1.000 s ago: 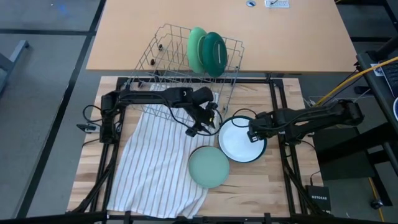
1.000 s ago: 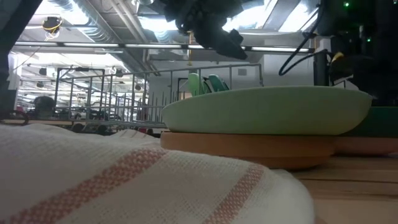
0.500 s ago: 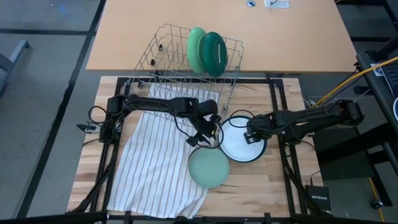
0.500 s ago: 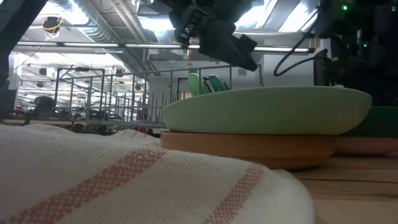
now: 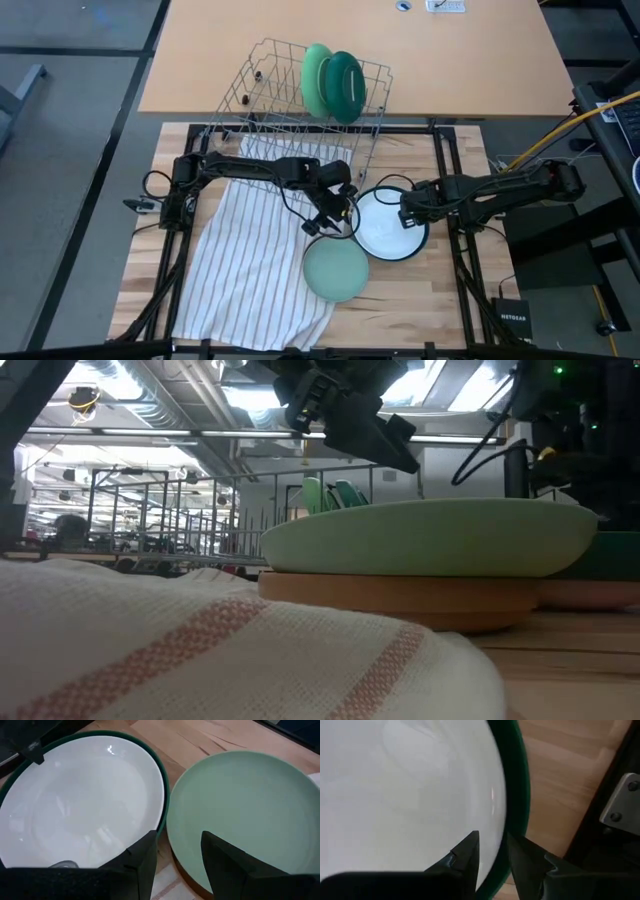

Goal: Sort dishes
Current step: Put the white plate into the dishwasher rack

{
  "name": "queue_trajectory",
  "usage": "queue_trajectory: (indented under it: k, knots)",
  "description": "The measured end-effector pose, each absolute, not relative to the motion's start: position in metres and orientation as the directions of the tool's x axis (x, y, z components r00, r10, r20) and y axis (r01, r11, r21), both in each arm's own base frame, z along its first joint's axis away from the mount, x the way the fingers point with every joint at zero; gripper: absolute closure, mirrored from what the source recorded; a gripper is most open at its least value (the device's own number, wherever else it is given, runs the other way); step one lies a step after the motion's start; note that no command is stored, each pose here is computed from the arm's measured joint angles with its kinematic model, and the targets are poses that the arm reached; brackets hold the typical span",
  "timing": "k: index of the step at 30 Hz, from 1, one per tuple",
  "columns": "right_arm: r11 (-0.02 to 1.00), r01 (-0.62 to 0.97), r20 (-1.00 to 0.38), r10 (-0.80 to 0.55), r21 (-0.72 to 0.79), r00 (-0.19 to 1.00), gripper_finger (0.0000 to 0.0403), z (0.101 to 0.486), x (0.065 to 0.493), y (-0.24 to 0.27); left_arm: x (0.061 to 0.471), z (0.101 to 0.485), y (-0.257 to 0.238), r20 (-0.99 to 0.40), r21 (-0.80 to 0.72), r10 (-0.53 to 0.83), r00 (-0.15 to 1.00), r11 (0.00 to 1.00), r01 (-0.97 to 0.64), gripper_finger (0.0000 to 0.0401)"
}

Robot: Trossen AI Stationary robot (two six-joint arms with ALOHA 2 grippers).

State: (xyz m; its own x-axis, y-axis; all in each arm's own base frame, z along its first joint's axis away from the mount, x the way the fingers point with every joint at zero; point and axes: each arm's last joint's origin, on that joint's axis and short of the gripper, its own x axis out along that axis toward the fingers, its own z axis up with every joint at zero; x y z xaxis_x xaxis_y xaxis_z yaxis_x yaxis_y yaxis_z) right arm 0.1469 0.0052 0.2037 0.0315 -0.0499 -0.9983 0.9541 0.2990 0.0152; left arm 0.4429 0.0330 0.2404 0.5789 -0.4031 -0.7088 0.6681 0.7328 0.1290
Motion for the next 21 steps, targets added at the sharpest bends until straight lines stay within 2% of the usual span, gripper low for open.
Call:
queue_trajectory:
  k: [12, 21]
  knots:
    - [0.299, 0.954, -0.997, -0.06, 0.019, 0.039, 0.03, 0.197, 0.147, 0.005, 0.443, 0.24, 0.033, -0.708, 0.125, -0.405, 0.578, 0.734, 0.667, 0.0258]
    - [0.294, 0.954, -0.996, -0.048, 0.06, 0.078, 0.03, 0.177, 0.146, 0.005, 0.443, 0.24, 0.033, -0.709, 0.126, -0.405, 0.577, 0.732, 0.669, 0.0258]
